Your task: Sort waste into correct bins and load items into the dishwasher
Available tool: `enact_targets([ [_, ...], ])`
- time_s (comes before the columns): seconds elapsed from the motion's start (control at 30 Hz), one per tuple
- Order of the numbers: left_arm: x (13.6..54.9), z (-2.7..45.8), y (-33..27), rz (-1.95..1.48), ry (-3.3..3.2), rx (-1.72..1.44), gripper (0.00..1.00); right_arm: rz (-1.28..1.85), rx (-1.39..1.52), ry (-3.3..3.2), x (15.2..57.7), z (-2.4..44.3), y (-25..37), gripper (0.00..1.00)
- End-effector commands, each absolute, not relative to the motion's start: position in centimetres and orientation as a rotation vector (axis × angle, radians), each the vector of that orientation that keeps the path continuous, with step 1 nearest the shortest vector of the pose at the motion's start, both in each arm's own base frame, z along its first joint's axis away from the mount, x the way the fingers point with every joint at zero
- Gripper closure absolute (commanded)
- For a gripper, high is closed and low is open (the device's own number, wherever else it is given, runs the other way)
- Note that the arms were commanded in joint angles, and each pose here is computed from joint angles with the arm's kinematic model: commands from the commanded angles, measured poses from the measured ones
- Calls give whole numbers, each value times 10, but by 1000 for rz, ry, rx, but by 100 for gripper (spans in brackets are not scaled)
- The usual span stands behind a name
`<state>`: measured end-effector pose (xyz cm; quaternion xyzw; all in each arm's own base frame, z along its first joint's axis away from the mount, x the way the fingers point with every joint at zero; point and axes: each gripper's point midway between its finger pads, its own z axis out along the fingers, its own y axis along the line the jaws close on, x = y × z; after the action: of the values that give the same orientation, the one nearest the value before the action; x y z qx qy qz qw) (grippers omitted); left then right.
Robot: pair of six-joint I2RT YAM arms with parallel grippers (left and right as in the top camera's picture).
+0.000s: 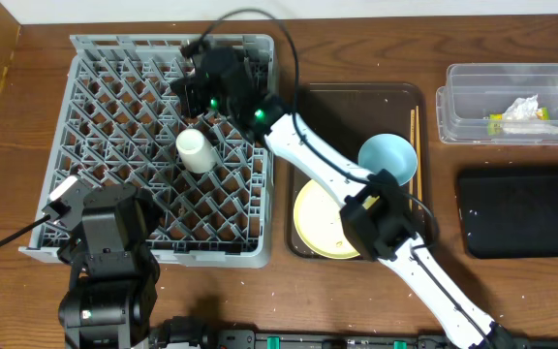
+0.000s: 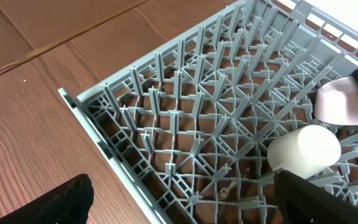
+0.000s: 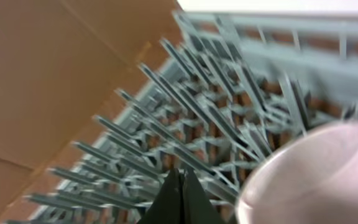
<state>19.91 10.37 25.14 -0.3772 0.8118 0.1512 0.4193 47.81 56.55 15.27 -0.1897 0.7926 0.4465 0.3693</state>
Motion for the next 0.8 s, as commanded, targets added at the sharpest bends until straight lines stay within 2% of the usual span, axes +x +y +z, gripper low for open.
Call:
enact_targets([
  [0.0,199,258,105,372,2010,-960,6,1080,-388,2057,494,140,556,99],
  [0.27,199,258,105,372,2010,-960,6,860,-334,2150,512,121,523,98],
  [0.6,199,258,105,372,2010,-960,6,384,-179,2106,529,185,456,97],
  [0.77,199,258,105,372,2010,-960,6,459,-253,2088,526,197,466,96],
])
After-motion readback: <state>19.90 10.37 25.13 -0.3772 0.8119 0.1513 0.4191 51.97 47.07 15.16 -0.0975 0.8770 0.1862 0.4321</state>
